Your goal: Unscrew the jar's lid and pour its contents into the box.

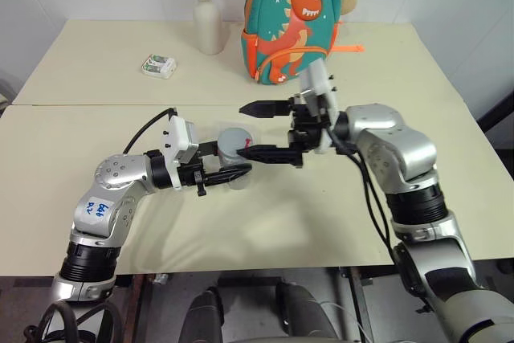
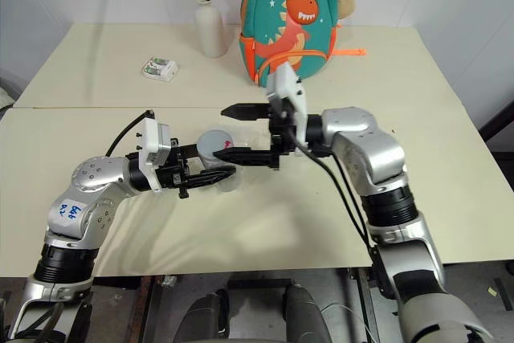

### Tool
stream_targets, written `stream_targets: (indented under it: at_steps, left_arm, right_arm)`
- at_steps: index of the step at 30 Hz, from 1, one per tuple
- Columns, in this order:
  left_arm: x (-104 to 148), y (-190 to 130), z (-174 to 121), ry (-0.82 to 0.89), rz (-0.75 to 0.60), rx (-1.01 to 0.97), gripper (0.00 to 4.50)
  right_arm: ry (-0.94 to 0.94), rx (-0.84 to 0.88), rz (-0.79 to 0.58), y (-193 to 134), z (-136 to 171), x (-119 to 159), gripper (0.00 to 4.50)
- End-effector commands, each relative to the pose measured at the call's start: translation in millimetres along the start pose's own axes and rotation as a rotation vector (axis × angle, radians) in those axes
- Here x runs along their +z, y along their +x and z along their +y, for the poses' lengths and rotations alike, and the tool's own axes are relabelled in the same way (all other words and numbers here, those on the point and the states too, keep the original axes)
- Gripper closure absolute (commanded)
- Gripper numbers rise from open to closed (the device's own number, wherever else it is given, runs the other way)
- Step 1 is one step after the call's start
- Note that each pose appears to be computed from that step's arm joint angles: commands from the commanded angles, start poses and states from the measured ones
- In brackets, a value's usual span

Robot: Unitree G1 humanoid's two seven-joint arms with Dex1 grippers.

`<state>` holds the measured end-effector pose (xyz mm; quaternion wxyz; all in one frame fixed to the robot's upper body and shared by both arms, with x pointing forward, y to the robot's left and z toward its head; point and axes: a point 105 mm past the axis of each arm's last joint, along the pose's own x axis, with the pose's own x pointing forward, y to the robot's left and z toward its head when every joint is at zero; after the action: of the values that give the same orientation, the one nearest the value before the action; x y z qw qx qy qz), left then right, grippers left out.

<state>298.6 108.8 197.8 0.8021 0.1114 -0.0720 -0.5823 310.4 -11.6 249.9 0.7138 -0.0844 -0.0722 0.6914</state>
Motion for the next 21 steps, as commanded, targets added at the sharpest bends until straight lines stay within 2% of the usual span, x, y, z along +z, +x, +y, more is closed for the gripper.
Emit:
stream_targets:
  at_steps: [1,11,21]
  left_arm:
    - [10.8,3.7,-2.1,0.039,-0.030,-0.016,2.49]
    - [10.7,5.4,-2.3,0.036,-0.035,-0.020,2.49]
    - [8.1,5.5,-2.0,0.033,-0.040,-0.008,2.49]
  right_arm:
    - [-0.053,-0.014,0.001,10.0,1.4,4.9,0.02]
    - [-0.064,-0.078,-0.026,21.8,-11.6,10.3,0.02]
    - [-0.068,-0.184,0.011,-15.5,-37.5,8.0,0.02]
